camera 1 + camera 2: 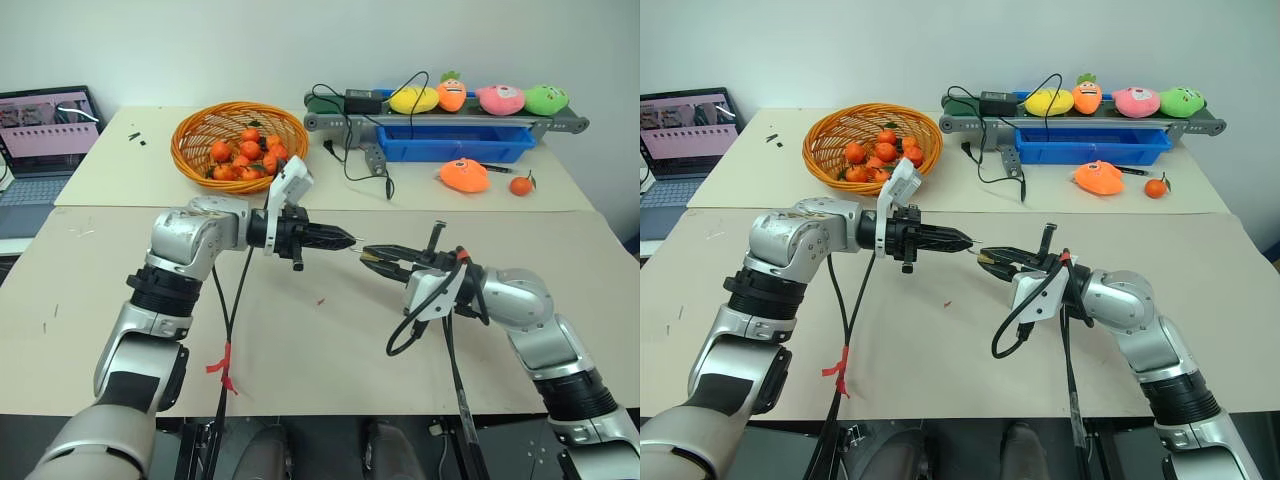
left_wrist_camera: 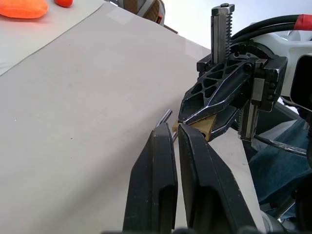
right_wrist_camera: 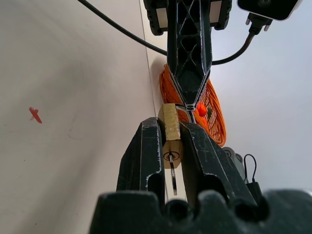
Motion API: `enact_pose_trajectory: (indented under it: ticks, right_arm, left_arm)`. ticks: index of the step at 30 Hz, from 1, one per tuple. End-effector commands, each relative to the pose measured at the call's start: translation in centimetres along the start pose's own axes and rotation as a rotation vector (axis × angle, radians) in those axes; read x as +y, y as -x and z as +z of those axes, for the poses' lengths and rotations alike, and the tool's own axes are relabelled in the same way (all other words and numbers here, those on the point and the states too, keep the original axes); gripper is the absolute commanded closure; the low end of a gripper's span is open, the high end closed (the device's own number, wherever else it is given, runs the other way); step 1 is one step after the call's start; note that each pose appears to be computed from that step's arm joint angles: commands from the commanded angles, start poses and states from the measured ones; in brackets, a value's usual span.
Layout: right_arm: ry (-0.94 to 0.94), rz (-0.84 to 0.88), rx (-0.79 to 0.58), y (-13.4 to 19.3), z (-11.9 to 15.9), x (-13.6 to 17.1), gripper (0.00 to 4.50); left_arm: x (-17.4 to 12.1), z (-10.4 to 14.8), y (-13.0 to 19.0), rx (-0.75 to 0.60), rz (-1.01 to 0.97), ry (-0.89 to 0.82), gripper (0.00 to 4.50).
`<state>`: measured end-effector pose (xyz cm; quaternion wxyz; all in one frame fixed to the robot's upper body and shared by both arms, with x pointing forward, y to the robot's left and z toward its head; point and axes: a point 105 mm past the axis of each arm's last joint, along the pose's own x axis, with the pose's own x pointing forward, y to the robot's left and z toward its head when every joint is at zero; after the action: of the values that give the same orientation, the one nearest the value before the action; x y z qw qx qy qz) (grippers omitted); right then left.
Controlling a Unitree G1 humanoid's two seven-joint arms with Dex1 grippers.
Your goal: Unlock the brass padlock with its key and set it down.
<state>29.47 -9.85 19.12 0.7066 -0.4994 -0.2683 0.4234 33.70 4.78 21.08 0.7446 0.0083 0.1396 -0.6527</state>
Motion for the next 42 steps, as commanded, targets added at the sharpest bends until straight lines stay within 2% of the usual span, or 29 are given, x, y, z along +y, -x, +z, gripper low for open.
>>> enact_pose_trajectory:
  ticks: [1,14,19,30,42]
  right_arm:
    - [0.041,-0.050,-0.031,0.2,1.2,-1.6,4.29]
    - [0.052,-0.075,-0.065,-0.2,2.9,-3.0,4.29]
    - [0.050,-0.069,-0.037,0.2,2.1,-2.8,4.29]
    - [0.042,-0.047,0.075,1.9,-1.9,-1.5,4.29]
    - [-0.003,-0.029,-0.012,-1.7,-1.8,0.0,4.29]
  left_arm:
    - [-0.3,1.0,0.0,-0.014,-0.009,-0.054,4.22]
    - [-0.2,0.9,0.0,-0.019,-0.002,-0.049,4.22]
    - [-0.1,1.0,0.1,-0.022,0.001,-0.049,4.22]
    - [0.3,1.5,1.1,-0.059,0.074,-0.052,4.22]
    - [-0.9,1.4,1.9,-0.066,0.133,-0.078,4.22]
